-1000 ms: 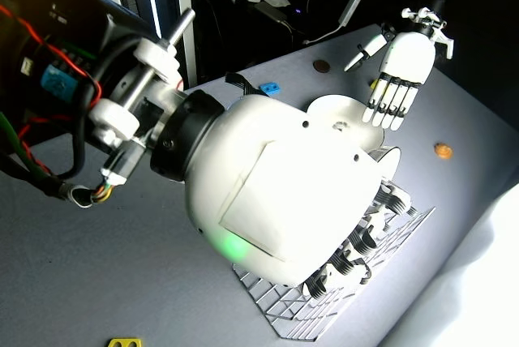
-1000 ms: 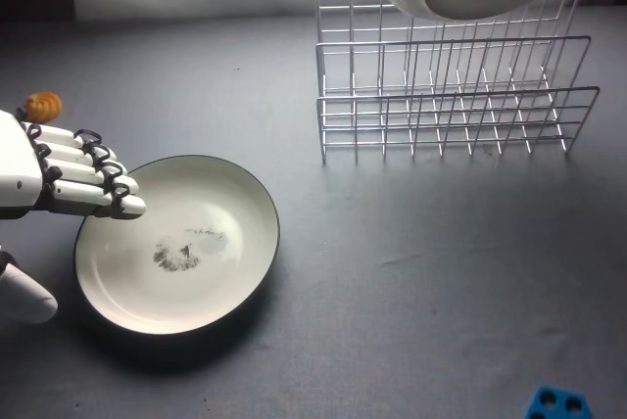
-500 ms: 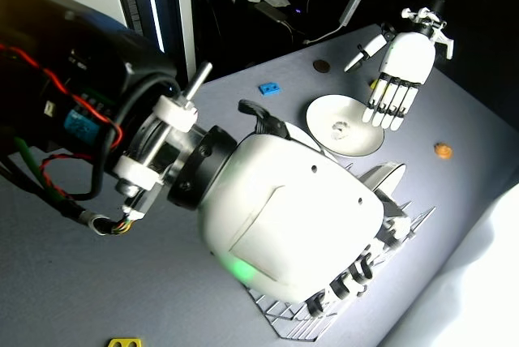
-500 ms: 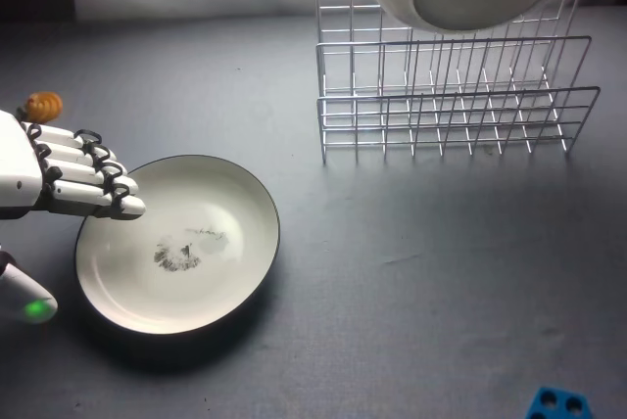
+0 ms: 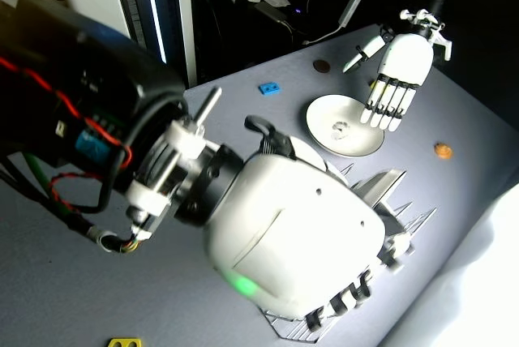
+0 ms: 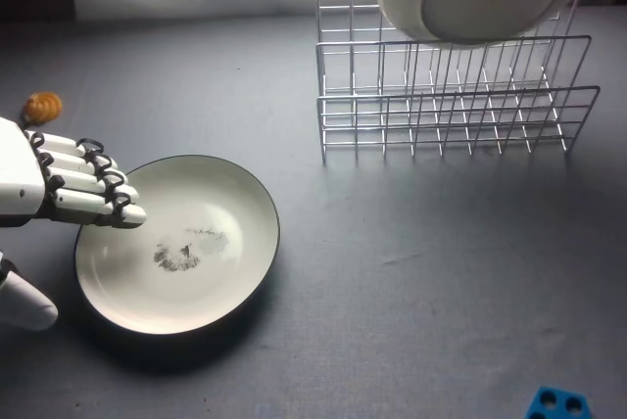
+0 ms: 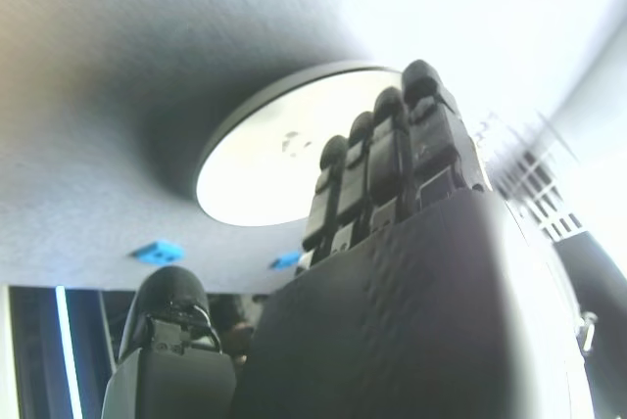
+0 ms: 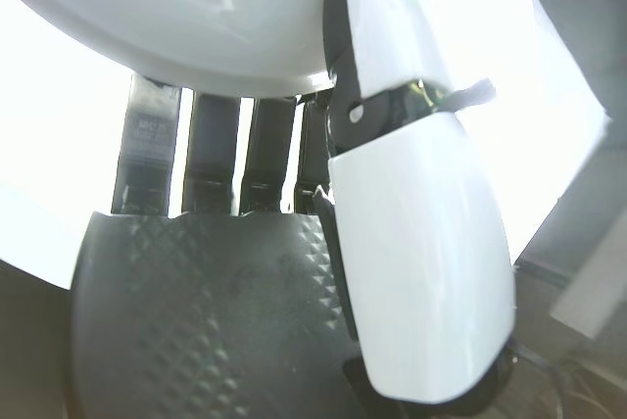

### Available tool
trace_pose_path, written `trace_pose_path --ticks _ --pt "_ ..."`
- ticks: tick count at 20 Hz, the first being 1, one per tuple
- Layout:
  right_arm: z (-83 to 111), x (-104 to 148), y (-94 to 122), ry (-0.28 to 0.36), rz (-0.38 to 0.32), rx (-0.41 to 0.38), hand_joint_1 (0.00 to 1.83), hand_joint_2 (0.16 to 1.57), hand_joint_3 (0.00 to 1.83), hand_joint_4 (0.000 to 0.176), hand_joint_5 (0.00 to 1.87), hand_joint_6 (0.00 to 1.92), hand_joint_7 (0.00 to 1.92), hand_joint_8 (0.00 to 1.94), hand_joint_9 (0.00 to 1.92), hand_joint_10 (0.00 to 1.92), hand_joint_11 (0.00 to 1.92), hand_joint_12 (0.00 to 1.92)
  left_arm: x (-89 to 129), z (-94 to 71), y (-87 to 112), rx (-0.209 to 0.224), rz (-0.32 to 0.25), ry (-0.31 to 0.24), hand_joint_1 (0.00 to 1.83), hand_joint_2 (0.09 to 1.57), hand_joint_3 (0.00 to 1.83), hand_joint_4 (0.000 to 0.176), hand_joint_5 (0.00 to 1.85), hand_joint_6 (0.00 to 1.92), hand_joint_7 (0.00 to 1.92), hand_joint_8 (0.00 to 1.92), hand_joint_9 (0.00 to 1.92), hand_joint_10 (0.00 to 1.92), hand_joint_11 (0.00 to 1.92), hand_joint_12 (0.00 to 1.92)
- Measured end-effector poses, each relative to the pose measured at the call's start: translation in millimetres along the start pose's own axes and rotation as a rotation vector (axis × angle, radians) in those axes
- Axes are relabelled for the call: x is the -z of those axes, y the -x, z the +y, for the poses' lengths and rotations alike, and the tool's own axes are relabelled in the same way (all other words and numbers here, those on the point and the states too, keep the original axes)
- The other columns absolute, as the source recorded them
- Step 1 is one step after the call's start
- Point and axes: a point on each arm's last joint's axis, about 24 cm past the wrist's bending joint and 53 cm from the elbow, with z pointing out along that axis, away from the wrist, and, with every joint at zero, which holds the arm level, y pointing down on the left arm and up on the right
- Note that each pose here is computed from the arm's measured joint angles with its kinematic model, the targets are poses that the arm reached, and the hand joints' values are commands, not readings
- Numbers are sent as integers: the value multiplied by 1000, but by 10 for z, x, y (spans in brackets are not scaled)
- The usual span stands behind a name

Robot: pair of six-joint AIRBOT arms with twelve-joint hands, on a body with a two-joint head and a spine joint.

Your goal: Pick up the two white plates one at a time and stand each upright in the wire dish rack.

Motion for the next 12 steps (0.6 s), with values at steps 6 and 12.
trace_pose_path --ticks 6,12 --pt "-105 -5 20 -21 -7 -4 1366 1134 0 0 865 1145 988 971 849 1237 605 1316 0 4 3 6 -1 2 0 1098 0 0 34 3 39 2 29 0 0 121" --pt "-256 -12 29 -51 -12 5 1362 1145 2 0 845 1176 961 1010 826 1275 574 1358 41 -18 -18 23 6 2 0 1095 0 0 52 0 53 2 38 0 0 142"
